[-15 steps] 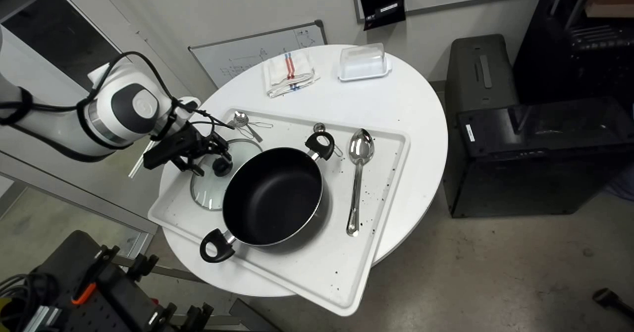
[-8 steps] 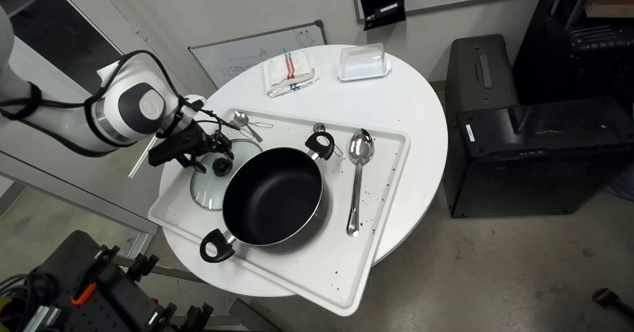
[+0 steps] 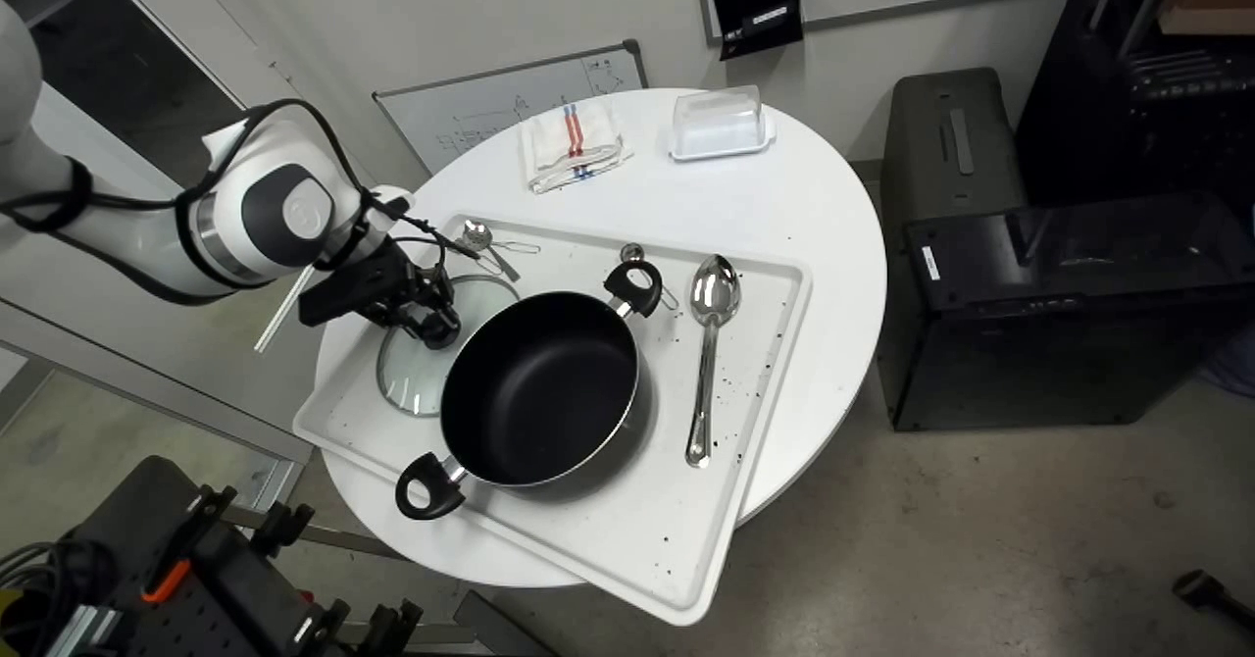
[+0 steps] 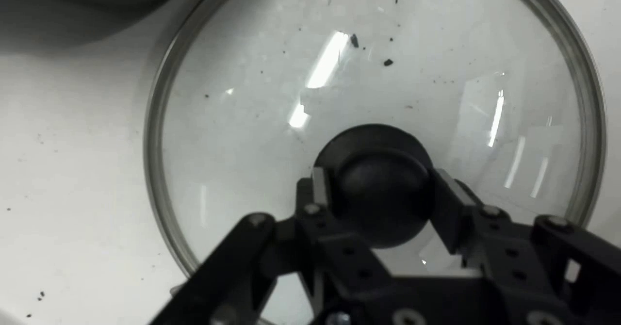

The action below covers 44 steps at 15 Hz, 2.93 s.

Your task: Put the glass lid on the pot.

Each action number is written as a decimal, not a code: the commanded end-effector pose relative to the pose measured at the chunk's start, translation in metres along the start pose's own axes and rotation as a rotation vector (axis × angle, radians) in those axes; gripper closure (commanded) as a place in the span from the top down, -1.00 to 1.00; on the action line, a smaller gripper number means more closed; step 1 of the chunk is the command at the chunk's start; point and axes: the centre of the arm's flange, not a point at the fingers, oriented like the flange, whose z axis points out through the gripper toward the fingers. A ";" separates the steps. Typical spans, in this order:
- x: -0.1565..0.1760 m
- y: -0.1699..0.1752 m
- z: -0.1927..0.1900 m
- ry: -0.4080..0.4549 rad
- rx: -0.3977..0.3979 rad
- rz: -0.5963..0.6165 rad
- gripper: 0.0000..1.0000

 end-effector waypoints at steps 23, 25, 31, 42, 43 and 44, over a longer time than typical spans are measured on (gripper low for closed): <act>-0.042 -0.020 -0.137 0.011 0.025 -0.089 -0.50; -0.049 -0.022 -0.151 0.014 0.009 -0.096 -0.50; -0.069 -0.014 -0.170 -0.002 -0.023 -0.064 -0.50; -0.154 0.070 -0.170 -0.012 -0.042 0.076 -0.50; -0.162 0.080 -0.168 -0.016 -0.043 0.089 -0.50; -0.170 0.089 -0.167 -0.019 -0.043 0.102 -0.50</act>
